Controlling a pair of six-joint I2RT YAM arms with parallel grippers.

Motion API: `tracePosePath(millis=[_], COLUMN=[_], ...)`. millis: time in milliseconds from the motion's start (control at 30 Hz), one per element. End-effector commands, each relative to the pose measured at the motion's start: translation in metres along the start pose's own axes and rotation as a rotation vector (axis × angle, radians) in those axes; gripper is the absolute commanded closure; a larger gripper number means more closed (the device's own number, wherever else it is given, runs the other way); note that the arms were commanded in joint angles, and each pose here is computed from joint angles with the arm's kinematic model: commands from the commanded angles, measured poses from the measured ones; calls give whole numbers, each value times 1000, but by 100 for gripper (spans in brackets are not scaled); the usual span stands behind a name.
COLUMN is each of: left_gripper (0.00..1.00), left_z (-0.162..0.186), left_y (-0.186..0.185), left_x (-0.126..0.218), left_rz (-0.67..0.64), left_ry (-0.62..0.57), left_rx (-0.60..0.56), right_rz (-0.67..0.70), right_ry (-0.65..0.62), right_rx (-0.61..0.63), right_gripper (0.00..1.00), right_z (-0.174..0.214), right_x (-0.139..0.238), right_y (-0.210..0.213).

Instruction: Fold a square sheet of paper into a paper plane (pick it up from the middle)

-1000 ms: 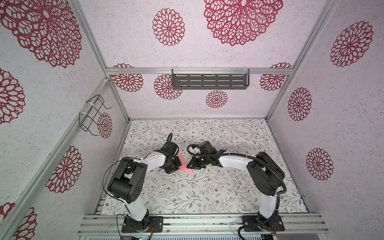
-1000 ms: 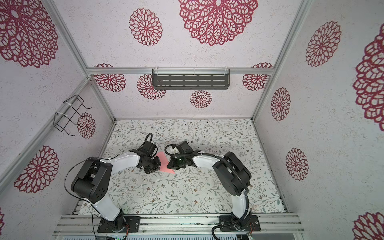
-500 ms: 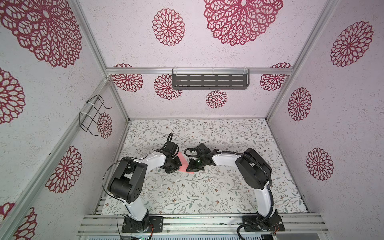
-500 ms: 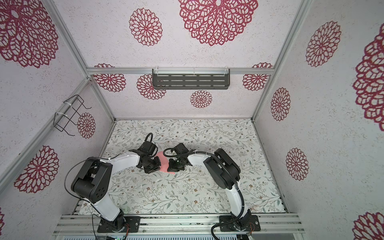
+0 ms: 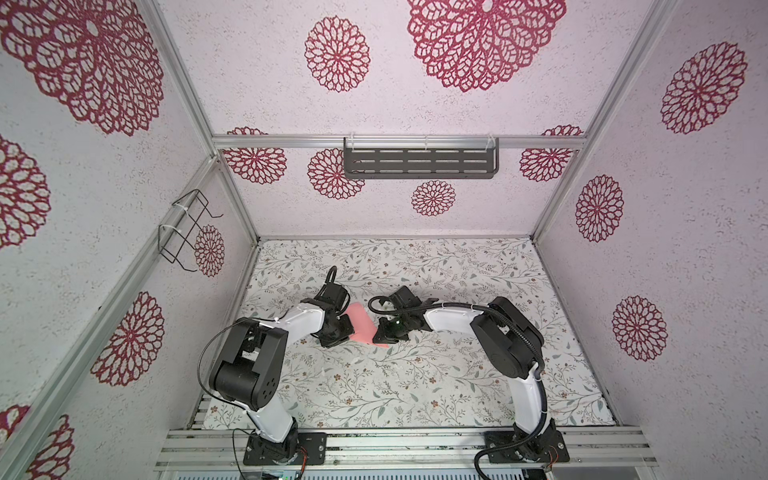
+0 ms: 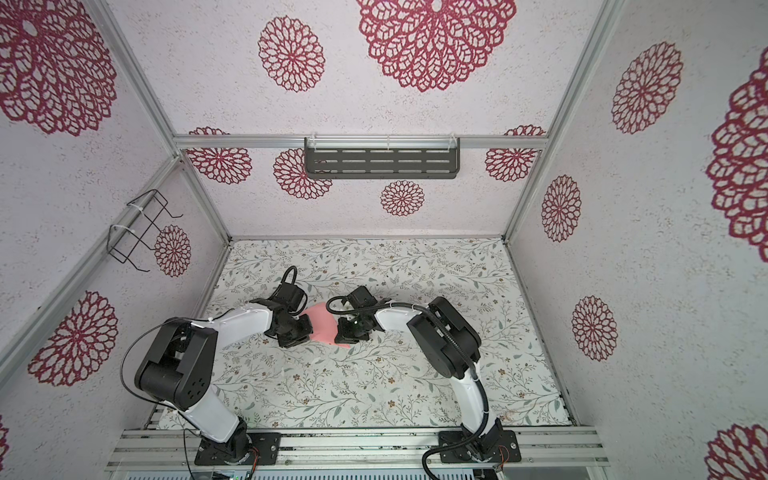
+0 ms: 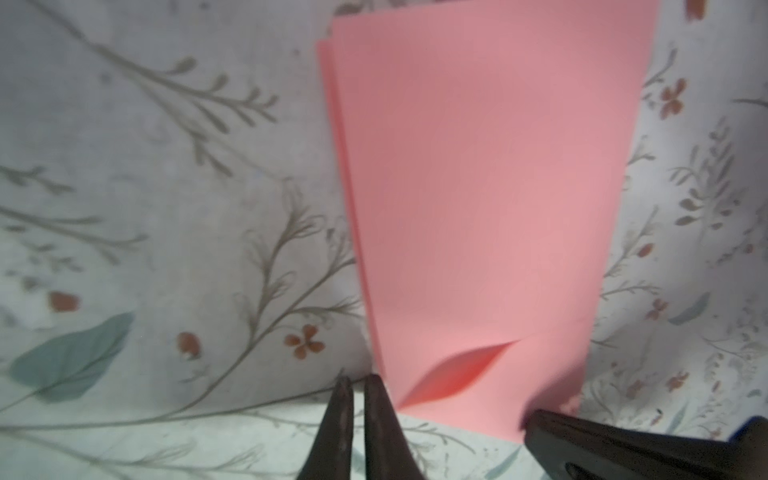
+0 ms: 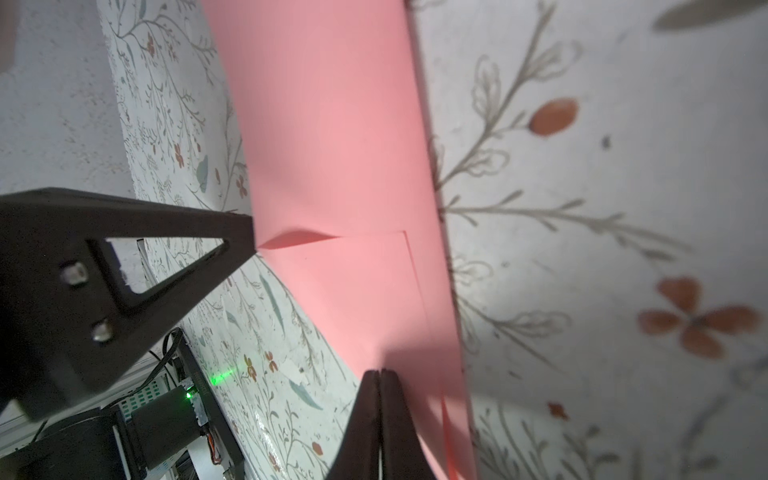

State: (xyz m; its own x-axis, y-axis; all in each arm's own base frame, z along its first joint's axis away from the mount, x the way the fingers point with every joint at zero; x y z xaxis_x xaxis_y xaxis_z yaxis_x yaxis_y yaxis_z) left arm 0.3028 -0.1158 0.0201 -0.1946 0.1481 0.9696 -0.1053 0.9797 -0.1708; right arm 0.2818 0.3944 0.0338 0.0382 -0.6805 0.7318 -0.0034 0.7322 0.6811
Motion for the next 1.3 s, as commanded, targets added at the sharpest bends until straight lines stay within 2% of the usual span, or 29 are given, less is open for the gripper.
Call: tracePosePath(millis=[0, 133, 267, 367, 500, 733, 833, 1000, 1267], left_gripper=[88, 82, 69, 55, 30, 6, 0, 3, 3], left_z=[8, -10, -18, -18, -15, -9, -9, -9, -9], left_y=[19, 3, -10, -14, -17, -14, -14, -11, -15], left_x=[13, 40, 55, 57, 57, 53, 56, 58, 52], left_rz=[-79, 20, 150, 231, 313, 379, 406, 420, 452], left_ry=[12, -121, -251, -308, -346, -406, -430, -455, -427], left_rx=[-8, 16, 63, 97, 120, 122, 129, 140, 141], right_rz=[35, -128, -250, -273, -198, -196, -254, -290, -314], right_ry=[-20, -86, -190, -259, -315, -203, -134, -62, 17], right_rx=[8, 142, 268, 343, 439, 605, 657, 685, 692], right_gripper=[92, 88, 76, 66, 56, 54, 56, 59, 66], right_z=[-4, -17, -28, -33, -36, -34, -29, -27, -25], right_x=[6, 29, 62, 78, 82, 60, 50, 34, 18], right_y=[-7, 46, 78, 79, 56, 43, 48, 48, 42])
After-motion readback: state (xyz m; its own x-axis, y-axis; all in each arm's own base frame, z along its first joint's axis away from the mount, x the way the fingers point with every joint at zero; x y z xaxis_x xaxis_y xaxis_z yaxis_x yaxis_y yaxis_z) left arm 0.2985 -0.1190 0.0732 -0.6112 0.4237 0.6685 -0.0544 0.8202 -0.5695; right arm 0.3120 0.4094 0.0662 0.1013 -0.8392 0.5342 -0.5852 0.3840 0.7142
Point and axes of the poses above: each gripper's point midway between its finger pads, its own x axis back along the fingers, its own y axis along the line the jaws close on, z = x × y, the point moved 1 cm from there along x, back along the fingers, and after that the axes turned 15 degrees about -x, right-handed, at the moved point
